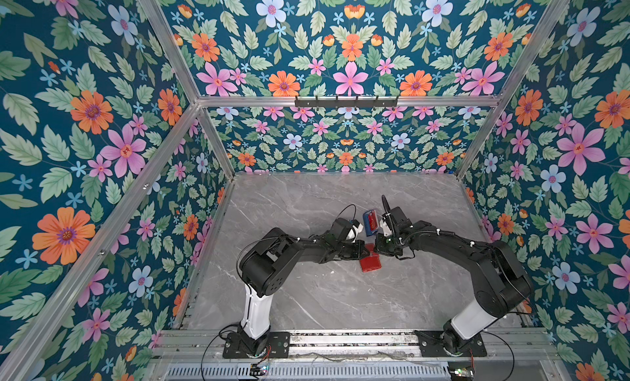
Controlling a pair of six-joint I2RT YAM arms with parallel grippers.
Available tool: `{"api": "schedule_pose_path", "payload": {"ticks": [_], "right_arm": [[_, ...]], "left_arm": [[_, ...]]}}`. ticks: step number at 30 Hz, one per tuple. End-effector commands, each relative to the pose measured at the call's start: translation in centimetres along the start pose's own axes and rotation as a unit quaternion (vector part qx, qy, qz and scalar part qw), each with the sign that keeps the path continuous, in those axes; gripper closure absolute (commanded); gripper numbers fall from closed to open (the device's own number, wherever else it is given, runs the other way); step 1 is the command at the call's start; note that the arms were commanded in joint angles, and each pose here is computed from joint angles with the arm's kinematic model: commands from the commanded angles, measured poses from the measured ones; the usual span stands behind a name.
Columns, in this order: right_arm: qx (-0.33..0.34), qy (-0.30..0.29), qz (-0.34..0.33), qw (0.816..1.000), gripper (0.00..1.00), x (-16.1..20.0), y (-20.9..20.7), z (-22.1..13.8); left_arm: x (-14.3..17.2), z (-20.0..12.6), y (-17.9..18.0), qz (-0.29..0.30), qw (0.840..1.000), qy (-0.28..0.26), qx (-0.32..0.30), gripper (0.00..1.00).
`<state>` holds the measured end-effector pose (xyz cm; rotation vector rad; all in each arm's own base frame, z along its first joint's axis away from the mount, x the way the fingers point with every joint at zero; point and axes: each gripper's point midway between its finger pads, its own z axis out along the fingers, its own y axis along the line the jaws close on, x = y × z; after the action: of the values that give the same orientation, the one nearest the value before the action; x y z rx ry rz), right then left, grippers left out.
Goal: Insert credit cards into a card holder
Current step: Close the button on the card holder.
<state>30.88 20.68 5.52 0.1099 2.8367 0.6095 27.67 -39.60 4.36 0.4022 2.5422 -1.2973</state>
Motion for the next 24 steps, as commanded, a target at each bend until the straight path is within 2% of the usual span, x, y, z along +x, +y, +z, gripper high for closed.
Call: {"api": "schedule_pose_path", "payload": {"ticks": [1,13,24], "right_arm": [[0.001,-0.003,0.004,1.0,0.83,-0.3,0.1,0.0],[0.013,0.025,0.011,1.0,0.83,0.3,-0.7,2.1],[0.016,0.022,0.009,1.0,0.83,0.4,-0.8,1.7]], "left_arm": [[0.0,-0.2,-0.4,0.007,1.0,0.002,0.006,1.0],[0.3,0.1,-0.3,0.004,1.0,0.007,0.01,0.99],[0.5,0.2,-0.2,0.003,1.0,0.012,0.012,0.94]]}}
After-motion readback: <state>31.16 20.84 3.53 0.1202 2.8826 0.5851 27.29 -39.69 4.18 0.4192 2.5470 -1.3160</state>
